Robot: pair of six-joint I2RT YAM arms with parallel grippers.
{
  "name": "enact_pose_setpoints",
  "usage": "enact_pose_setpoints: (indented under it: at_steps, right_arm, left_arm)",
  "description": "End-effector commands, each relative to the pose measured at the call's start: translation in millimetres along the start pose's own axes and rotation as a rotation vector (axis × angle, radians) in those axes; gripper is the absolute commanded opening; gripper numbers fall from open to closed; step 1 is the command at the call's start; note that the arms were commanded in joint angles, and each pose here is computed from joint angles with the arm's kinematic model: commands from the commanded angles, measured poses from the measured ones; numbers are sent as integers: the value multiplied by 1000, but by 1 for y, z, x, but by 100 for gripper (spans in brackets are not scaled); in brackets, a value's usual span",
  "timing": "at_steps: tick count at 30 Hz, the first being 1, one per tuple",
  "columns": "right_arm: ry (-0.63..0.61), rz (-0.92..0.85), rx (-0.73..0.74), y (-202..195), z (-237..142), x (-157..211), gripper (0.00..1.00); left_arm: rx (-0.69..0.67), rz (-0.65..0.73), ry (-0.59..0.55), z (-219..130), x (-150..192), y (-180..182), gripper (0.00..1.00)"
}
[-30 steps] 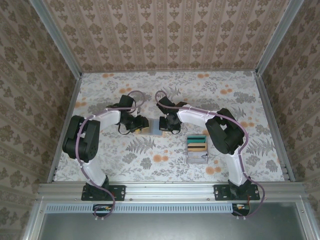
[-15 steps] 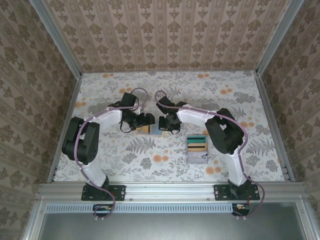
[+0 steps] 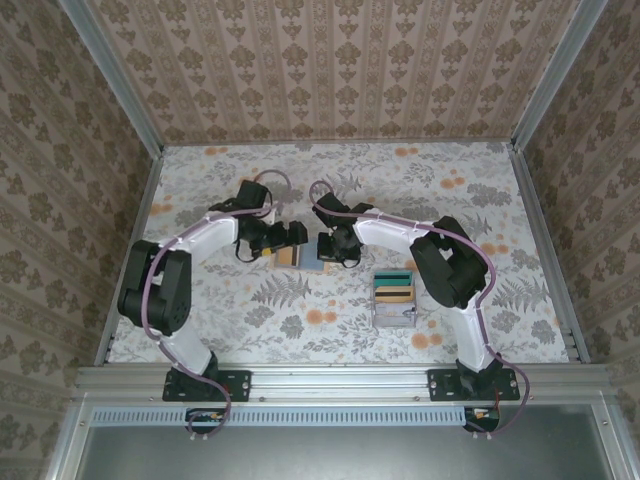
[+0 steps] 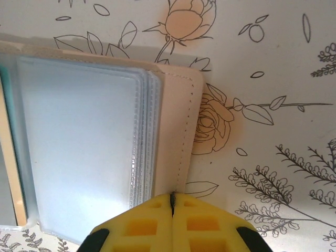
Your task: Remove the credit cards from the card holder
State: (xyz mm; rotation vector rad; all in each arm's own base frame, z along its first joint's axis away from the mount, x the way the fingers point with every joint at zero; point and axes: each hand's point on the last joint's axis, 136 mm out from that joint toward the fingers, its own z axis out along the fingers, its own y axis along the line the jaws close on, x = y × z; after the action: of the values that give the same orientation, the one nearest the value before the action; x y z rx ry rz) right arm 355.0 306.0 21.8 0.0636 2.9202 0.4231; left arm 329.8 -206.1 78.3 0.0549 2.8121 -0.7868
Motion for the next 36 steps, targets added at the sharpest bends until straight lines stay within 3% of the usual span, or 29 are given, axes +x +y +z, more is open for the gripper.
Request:
enact_pose_setpoints:
  at_steps: [1, 4, 7, 8, 13, 17, 22, 36]
  right_arm:
    - [-8, -1, -2, 0, -3, -6, 0]
    - [-57, -13, -36, 8, -20, -15, 5]
    - [-109, -30, -112, 28, -36, -28, 10]
    - [-119, -33, -130, 32, -39, -31, 11]
    - [-133, -35, -221, 61, -50, -38, 11]
    - [-112, -39, -289, 82, -48, -39, 11]
    - [-72, -10, -333, 94, -35, -37, 11]
    - [22, 51, -332, 92, 1, -26, 15]
  left_arm:
    - [-20, 21, -42, -18, -10, 0, 100]
    - [-13, -1, -49, -17, -12, 7, 100]
    - [7, -49, -50, -12, -13, 18, 86]
    - [6, -60, -52, -11, -13, 21, 80]
    - [-26, -77, -25, 0, -10, 37, 28]
    - [-49, -93, 1, 9, -6, 46, 5]
    - [-105, -118, 38, 16, 2, 59, 0]
    - [-137, -142, 78, 27, 10, 70, 0]
